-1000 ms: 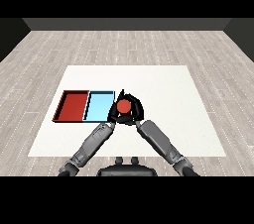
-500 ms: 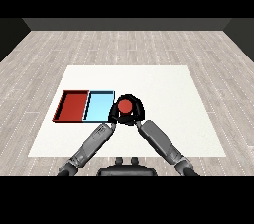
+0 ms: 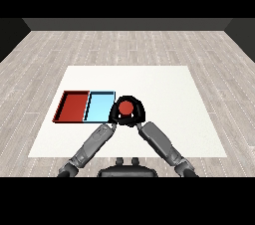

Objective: Pick the red can and put it in the red box

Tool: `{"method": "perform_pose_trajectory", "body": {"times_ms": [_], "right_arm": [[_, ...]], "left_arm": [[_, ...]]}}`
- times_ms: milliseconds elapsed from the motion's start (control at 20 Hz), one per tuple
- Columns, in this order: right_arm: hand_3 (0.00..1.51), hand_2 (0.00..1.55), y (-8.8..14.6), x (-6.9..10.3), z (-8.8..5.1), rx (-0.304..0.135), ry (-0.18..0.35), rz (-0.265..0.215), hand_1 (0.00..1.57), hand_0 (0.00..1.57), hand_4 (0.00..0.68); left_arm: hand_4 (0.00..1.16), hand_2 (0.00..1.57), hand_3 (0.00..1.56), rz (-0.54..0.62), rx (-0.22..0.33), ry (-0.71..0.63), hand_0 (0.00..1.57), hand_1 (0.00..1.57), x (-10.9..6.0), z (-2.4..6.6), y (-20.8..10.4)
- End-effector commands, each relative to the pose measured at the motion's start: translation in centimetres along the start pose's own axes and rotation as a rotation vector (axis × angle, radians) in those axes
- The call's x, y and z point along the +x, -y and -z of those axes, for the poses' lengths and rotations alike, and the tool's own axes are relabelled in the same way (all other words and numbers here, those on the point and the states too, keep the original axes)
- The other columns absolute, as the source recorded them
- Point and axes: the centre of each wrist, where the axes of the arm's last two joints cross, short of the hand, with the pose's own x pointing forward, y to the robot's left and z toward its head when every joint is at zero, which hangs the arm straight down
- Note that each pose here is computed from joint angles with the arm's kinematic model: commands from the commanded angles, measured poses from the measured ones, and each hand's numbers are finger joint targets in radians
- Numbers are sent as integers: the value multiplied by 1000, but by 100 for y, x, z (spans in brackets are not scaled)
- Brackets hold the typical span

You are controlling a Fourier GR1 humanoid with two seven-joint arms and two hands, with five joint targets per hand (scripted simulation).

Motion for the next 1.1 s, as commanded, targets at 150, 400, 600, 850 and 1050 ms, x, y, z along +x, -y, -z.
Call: {"method": "perform_pose_trajectory", "body": {"times_ms": [150,400,600,850,1050], "right_arm": [[1398,1454,-131,20,133,10,-1,6,1486,1486,545],[0,0,-74,132,35,67,17,62,0,0,0],[0,0,-58,152,35,67,17,63,0,0,0],[0,0,76,233,-120,57,41,6,0,0,0],[0,0,27,334,187,17,37,-50,0,0,0]], "left_arm": [[926,1530,1426,-58,10,33,1571,1571,-18,-100,83],[1140,1569,1491,-73,2,31,1571,1571,37,5,135],[1140,1569,1491,-77,21,18,1571,1571,-115,22,47],[1148,1571,1486,-55,25,32,1571,1571,113,-50,96],[1150,1571,1486,-52,2,9,1571,1571,6,-178,29]]}}
